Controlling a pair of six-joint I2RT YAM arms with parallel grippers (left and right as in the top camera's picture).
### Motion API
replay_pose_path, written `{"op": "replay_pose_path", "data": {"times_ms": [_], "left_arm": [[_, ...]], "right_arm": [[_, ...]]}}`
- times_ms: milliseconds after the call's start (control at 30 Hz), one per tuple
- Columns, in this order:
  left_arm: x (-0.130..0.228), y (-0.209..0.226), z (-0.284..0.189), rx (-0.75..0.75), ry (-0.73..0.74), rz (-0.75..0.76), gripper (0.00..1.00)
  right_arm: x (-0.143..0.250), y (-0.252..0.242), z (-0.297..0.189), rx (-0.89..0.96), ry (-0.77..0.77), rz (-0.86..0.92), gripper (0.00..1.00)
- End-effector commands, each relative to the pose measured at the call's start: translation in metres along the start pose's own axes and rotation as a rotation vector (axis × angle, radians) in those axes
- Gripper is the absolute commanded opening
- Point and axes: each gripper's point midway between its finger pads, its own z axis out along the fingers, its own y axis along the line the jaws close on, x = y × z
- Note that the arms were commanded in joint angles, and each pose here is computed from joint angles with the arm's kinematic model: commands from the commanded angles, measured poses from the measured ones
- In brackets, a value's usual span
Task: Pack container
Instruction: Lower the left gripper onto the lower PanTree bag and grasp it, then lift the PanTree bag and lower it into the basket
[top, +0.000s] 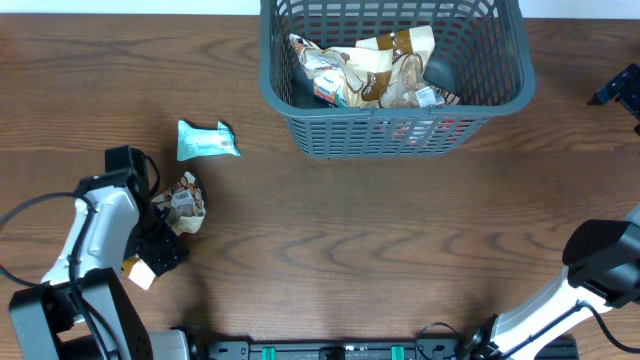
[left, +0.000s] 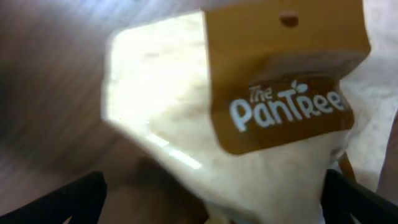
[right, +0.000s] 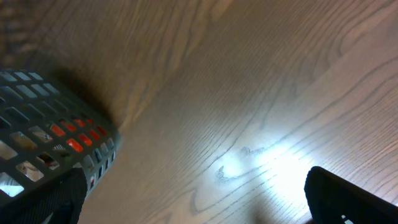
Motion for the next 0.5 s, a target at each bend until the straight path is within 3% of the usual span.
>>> {"op": "replay_pose_path", "data": {"times_ms": [0,167,233,267,300,333,467], "left_arm": [[-0.002,0.004,0.012,0.009,0.003,0.052,0.98],[-0.005,0.013,0.025,0.001,0.000,0.059,0.96],[-0.007,0.015,0.027,-0.005,-0.004,0.068,0.81],[-0.007,0.015,0.027,-0.006,-0.004,0.076,0.67],[-0.006,0.015,0.027,-0.002,-0.003,0.093,0.29],[-0.006,0.014,0.027,0.001,0.000,0.103,0.06],[-0.004,0.013,0.027,0.005,0.007,0.107,0.06]], "right_arm": [[0.000,-0.002,0.005,0.005,0.014,-0.008,0.99],[0.000,-0.002,0.005,0.005,0.014,-0.008,0.99],[0.000,-0.002,0.005,0.005,0.014,-0.008,0.99],[0.000,-0.002,0.005,0.005,0.014,-0.008,0.99],[0.000,-0.002,0.005,0.005,0.014,-0.008,0.99],[0.000,-0.002,0.005,0.005,0.014,-0.008,0.99],[0.000,-0.002,0.005,0.005,0.014,-0.008,0.99]]}}
